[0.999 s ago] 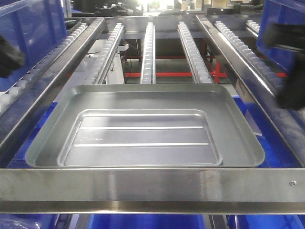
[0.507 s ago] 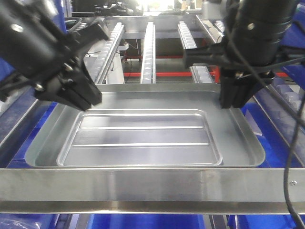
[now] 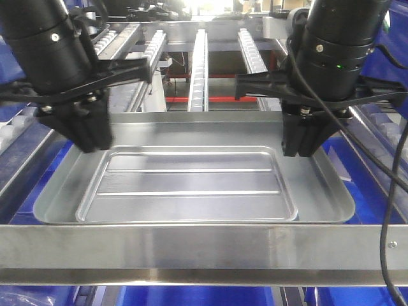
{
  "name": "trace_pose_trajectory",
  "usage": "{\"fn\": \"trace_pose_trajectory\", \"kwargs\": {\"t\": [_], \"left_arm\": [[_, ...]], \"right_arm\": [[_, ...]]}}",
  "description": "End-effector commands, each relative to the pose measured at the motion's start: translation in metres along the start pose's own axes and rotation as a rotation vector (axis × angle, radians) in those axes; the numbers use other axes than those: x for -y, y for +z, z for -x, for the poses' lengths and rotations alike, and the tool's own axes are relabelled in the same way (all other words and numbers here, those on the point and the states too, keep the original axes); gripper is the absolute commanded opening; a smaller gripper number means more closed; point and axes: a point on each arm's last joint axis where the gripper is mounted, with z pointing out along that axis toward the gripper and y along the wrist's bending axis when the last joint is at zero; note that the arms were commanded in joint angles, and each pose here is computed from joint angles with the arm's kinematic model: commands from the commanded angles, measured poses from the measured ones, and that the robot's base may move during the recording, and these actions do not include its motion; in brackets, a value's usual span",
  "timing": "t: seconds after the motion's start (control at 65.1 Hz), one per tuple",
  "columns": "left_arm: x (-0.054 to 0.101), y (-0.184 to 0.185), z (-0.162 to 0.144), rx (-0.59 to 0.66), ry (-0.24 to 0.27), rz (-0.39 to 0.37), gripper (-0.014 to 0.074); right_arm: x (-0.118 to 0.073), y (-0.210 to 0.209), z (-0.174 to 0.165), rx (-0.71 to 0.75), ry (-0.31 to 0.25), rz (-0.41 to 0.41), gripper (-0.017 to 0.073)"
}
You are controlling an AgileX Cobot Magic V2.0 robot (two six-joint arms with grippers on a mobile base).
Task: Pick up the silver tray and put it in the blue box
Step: 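Lower both grippers, open, over the tray's two side rims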
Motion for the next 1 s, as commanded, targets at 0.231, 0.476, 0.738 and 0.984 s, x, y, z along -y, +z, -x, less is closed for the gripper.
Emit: {"fn": "trace_pose_trajectory", "kwargs": {"t": [0.231,0.476,0.738,0.984], "left_arm": [[0.013,-0.022,0.007,0.107,-0.017,-0.02,-0.0006],[0.013,-0.022,0.007,0.106,-0.018,-0.021,-0.0006],[0.011,-0.021,0.005,0.088,-0.012,-0.007,-0.0006],[0.012,-0.019,0.004,0.095,-0.016,-0.026,-0.0006]], "right_arm": [[-0.005,-0.023,0.014,0.105,-0.003,0.06,0.0057],[-0.007,-0.009,0.012,0.075,-0.057,0.042,0.0144],[-0.007,0.003,0.009,0.041,-0.058,0.026,0.0415],[-0.008,0.003,0.009,0.044,-0.054,0.032,0.0415]]}}
